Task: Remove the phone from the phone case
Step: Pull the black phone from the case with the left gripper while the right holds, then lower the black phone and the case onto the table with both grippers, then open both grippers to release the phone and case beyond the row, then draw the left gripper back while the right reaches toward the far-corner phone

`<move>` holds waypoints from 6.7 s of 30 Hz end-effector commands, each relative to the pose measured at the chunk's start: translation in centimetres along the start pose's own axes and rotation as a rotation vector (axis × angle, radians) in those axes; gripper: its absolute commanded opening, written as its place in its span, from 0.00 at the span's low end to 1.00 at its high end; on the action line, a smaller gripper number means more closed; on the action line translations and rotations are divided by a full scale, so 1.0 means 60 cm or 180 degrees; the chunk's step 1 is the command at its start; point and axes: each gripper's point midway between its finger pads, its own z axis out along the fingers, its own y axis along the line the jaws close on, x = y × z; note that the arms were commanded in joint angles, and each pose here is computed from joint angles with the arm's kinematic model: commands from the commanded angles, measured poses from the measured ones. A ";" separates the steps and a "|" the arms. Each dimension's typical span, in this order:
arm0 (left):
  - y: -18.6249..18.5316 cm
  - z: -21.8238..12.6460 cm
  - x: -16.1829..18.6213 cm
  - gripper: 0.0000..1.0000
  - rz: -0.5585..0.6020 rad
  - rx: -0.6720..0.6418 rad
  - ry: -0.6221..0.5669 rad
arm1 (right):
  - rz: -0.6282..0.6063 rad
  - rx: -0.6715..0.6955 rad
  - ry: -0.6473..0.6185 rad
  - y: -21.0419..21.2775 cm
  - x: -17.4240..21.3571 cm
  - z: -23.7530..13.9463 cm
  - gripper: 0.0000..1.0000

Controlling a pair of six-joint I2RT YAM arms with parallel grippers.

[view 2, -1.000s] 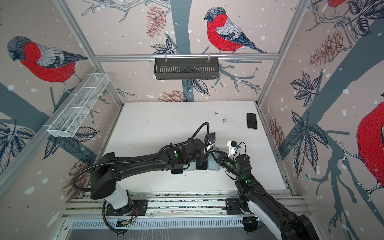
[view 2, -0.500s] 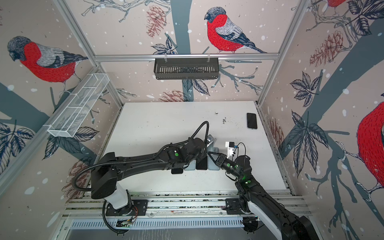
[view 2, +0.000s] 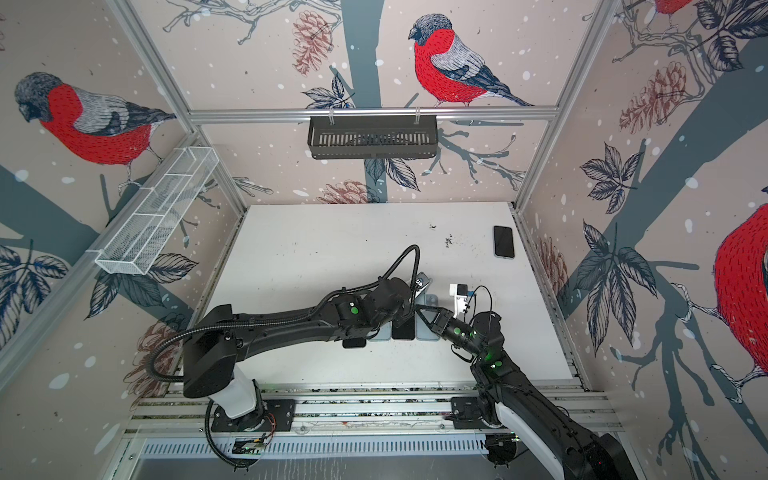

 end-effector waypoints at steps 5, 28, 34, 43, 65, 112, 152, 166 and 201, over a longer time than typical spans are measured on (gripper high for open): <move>0.055 -0.038 -0.020 0.00 0.0045 -0.0513 -0.0261 | -0.0103 0.0104 -0.0082 -0.006 -0.011 0.001 0.00; 0.234 -0.038 0.158 0.00 0.1151 -0.1594 0.0561 | 0.0304 0.0538 -0.0057 -0.036 -0.056 0.149 0.00; 0.223 -0.009 0.185 0.00 0.1250 -0.1454 0.0659 | 0.0474 0.0656 0.0112 -0.073 -0.035 0.210 0.00; 0.225 0.029 0.229 0.00 0.1419 -0.1475 0.0916 | 0.0576 0.0810 0.0228 -0.115 -0.030 0.269 0.00; 0.252 0.051 0.254 0.70 0.1153 -0.1489 0.0874 | 0.0827 0.0905 0.0554 -0.169 -0.025 0.299 0.55; 0.391 -0.074 0.371 0.88 -0.3110 -0.1449 0.0865 | -0.0615 0.1834 0.1218 -0.186 -0.080 0.261 0.99; 0.317 0.115 0.325 0.66 -0.2811 -0.0393 0.0703 | -0.1002 0.2170 0.1419 -0.257 -0.084 0.340 0.21; 0.299 0.119 0.320 0.63 -0.3179 -0.0347 0.0659 | -0.0915 0.2254 0.1410 -0.275 -0.079 0.310 0.16; 0.290 0.059 0.291 0.68 -0.3434 -0.0418 0.0305 | -0.1266 0.2418 0.1658 -0.274 -0.112 0.327 0.43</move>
